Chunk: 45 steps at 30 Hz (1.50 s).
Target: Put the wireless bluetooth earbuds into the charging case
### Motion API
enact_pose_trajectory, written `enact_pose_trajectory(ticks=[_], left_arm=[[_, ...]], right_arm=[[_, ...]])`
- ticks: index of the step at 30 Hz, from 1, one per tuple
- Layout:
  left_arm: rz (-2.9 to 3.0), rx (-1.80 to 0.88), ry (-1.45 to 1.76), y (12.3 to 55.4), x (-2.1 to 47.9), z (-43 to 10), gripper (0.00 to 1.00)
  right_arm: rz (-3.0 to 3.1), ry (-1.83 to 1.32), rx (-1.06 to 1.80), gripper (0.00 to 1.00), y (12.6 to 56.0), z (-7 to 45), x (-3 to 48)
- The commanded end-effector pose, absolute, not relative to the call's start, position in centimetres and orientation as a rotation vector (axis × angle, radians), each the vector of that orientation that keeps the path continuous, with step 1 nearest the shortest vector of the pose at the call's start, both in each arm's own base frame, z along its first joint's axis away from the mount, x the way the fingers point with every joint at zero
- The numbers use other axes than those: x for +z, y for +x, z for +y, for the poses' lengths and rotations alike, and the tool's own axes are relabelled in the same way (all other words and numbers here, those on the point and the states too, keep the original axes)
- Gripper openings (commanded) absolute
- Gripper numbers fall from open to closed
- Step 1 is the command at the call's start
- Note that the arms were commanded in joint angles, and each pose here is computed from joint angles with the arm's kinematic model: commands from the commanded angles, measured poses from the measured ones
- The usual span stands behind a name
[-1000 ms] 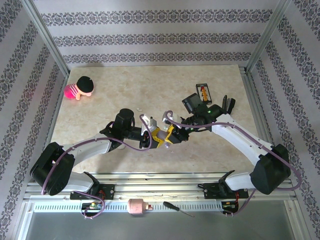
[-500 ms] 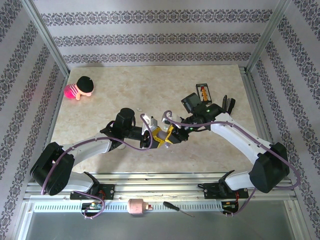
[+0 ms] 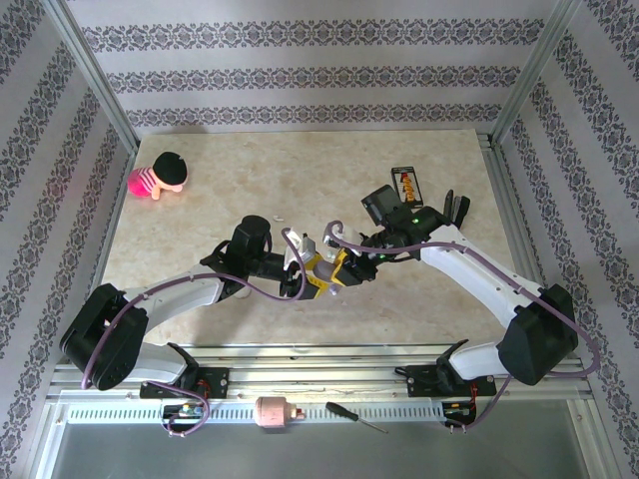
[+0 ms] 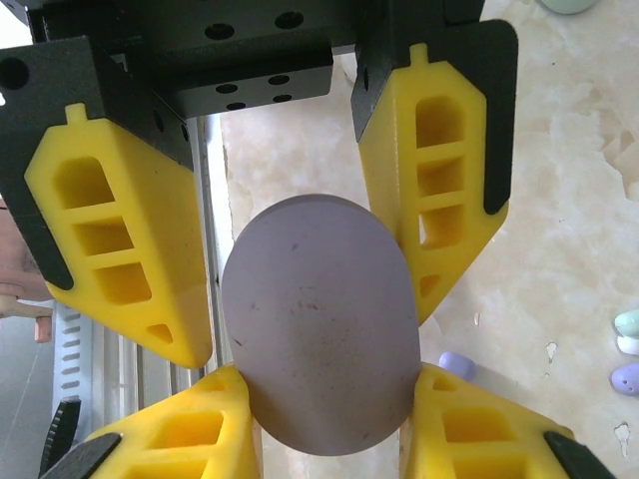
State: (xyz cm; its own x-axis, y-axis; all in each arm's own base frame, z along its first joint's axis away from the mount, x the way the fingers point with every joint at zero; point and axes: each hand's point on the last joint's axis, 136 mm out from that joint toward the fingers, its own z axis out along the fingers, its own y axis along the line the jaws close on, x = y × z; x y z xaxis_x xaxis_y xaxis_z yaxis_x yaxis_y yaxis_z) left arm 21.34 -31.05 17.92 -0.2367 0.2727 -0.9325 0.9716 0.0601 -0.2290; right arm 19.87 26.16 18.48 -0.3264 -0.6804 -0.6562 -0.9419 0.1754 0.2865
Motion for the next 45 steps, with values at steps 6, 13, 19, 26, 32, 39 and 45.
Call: enact_pose_trajectory(ticks=[6,13,19,26,32,39,45], left_arm=[[1.574,-1.223,1.323,20.5,18.3,-31.4,0.57],[1.577,-1.218,1.317,20.5,18.3,-31.3,0.52],[1.564,-1.222,1.314,20.3,18.6,-31.3,0.42],[1.552,-1.23,1.311,20.2,18.9,-31.3,0.31],[1.522,-1.242,1.295,20.3,19.5,-31.4,0.28],[1.511,-1.258,1.289,20.1,19.8,-31.5,0.27],[1.511,-1.272,1.265,20.4,20.4,-31.6,0.27]], right_arm=[[2.017,-1.557,0.928,0.27,19.8,26.2,20.0],[2.012,-1.557,0.941,0.26,19.5,26.1,20.1],[2.023,-1.554,0.94,0.26,19.4,26.0,19.8],[2.017,-1.545,0.918,0.3,19.6,25.9,19.9],[1.989,-1.512,0.867,0.6,20.5,26.0,19.8],[1.983,-1.482,0.798,0.69,21.5,25.7,19.7],[1.975,-1.483,0.824,0.74,21.4,25.9,19.6]])
